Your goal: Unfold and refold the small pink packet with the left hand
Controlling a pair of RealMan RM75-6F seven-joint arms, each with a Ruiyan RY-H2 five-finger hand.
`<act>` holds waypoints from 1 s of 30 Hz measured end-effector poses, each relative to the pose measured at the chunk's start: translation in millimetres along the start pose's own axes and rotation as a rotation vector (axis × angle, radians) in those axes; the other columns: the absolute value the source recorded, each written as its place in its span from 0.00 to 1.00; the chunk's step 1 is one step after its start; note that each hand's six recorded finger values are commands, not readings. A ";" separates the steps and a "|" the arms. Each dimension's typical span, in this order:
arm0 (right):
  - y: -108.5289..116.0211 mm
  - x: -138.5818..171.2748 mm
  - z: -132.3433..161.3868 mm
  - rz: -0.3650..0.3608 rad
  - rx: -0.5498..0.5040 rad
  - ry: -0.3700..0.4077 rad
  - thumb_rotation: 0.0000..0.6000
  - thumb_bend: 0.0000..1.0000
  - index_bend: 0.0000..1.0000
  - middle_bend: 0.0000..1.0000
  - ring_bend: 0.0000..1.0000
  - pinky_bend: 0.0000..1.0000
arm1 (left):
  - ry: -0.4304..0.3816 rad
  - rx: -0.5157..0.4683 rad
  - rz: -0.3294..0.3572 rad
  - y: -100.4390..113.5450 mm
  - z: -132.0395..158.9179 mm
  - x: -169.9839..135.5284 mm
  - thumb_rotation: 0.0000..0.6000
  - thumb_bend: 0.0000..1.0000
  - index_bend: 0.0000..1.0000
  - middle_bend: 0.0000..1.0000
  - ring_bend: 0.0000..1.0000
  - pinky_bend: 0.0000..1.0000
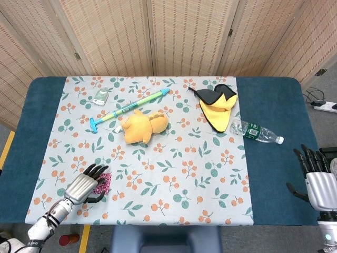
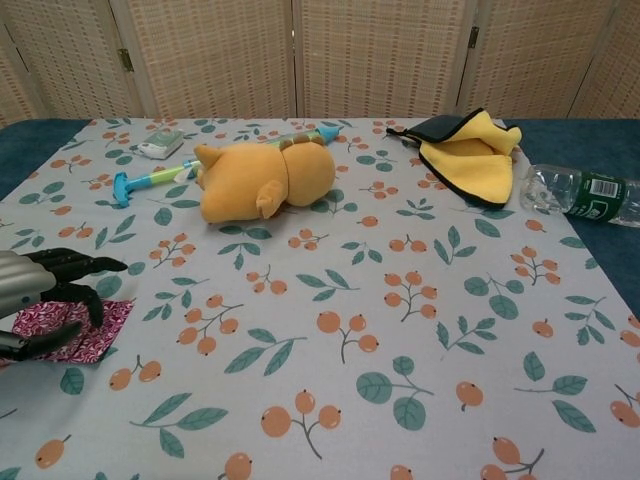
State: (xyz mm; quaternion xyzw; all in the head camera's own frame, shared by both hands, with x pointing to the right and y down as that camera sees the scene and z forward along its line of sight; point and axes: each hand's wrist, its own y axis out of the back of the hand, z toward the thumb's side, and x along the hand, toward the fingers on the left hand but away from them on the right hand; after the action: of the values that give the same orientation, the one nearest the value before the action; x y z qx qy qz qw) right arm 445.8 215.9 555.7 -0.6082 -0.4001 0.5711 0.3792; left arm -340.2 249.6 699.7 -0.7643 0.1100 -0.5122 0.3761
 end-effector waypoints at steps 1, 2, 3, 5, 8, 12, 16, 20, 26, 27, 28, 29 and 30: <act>-0.2 -0.3 0.0 0.001 0.000 0.000 1.00 0.25 0.00 0.00 0.00 0.00 | 0.003 0.002 0.000 -0.2 -0.1 0.2 0.18 0.53 0.36 0.00 0.00 0.00; -0.4 -0.7 0.1 0.002 -0.001 0.000 1.00 0.25 0.00 0.00 0.00 0.00 | 0.007 0.004 -0.002 -0.7 -0.3 0.4 0.18 0.53 0.36 0.00 0.00 0.00; -0.5 -0.9 0.2 0.002 -0.001 0.001 1.00 0.25 0.00 0.00 0.00 0.00 | 0.009 0.003 -0.006 -1.3 -0.2 0.4 0.18 0.53 0.36 0.00 0.00 0.00; -0.5 -1.9 0.5 0.002 -0.001 0.002 1.00 0.25 0.00 0.00 0.00 0.00 | 0.011 -0.002 -0.016 -3.2 0.3 0.5 0.18 0.53 0.36 0.00 0.00 0.00; -0.7 -2.9 1.3 0.002 -0.001 0.004 1.00 0.25 0.00 0.00 0.00 0.00 | 0.011 0.001 -0.023 -4.9 1.4 1.0 0.18 0.53 0.36 0.00 0.00 0.00; -1.4 -3.6 1.8 0.006 0.000 0.005 1.00 0.25 0.00 0.00 0.00 0.00 | 0.007 0.002 -0.022 -5.6 3.9 1.8 0.18 0.53 0.36 0.00 0.00 0.00; -1.9 -3.8 1.7 0.009 0.000 0.003 1.00 0.25 0.00 0.00 0.00 0.00 | 0.014 0.002 -0.027 -6.7 2.3 0.9 0.18 0.53 0.36 0.00 0.00 0.00; -2.9 -4.3 2.2 0.012 -0.002 0.004 1.00 0.25 0.00 0.00 0.00 0.00 | 0.024 -0.014 -0.031 -8.1 -1.1 -1.8 0.17 0.53 0.36 0.00 0.00 0.00; -3.5 -5.6 4.3 0.014 -0.002 0.010 1.00 0.25 0.00 0.00 0.00 0.00 | 0.049 -0.040 -0.032 -9.5 -10.5 -8.7 0.18 0.53 0.36 0.00 0.00 0.00; -3.5 -5.8 4.6 0.014 -0.002 0.011 1.00 0.25 0.00 0.00 0.00 0.00 | 0.054 -0.042 -0.033 -9.9 -12.4 -9.9 0.18 0.53 0.36 0.00 0.00 0.00; -3.5 -6.0 4.9 0.014 -0.002 0.012 1.00 0.25 0.00 0.00 0.00 0.00 | 0.058 -0.044 -0.034 -10.2 -14.1 -11.0 0.18 0.53 0.36 0.00 0.00 0.00; -3.4 -6.2 5.2 0.013 -0.002 0.013 1.00 0.25 0.00 0.00 0.00 0.00 | 0.063 -0.046 -0.036 -10.7 -15.7 -12.1 0.17 0.53 0.36 0.00 0.00 0.00; -3.3 -6.3 5.5 0.013 -0.002 0.014 1.00 0.25 0.00 0.00 0.00 0.00 | 0.065 -0.049 -0.036 -10.9 -16.8 -12.8 0.17 0.53 0.36 0.00 0.00 0.00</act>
State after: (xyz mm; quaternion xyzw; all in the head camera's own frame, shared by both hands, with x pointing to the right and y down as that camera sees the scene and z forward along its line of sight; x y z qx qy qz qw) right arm 440.0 211.4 560.8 -0.6152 -0.3941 0.5690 0.3775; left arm -362.9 256.5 701.5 -0.7579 0.1206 -0.5409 0.3443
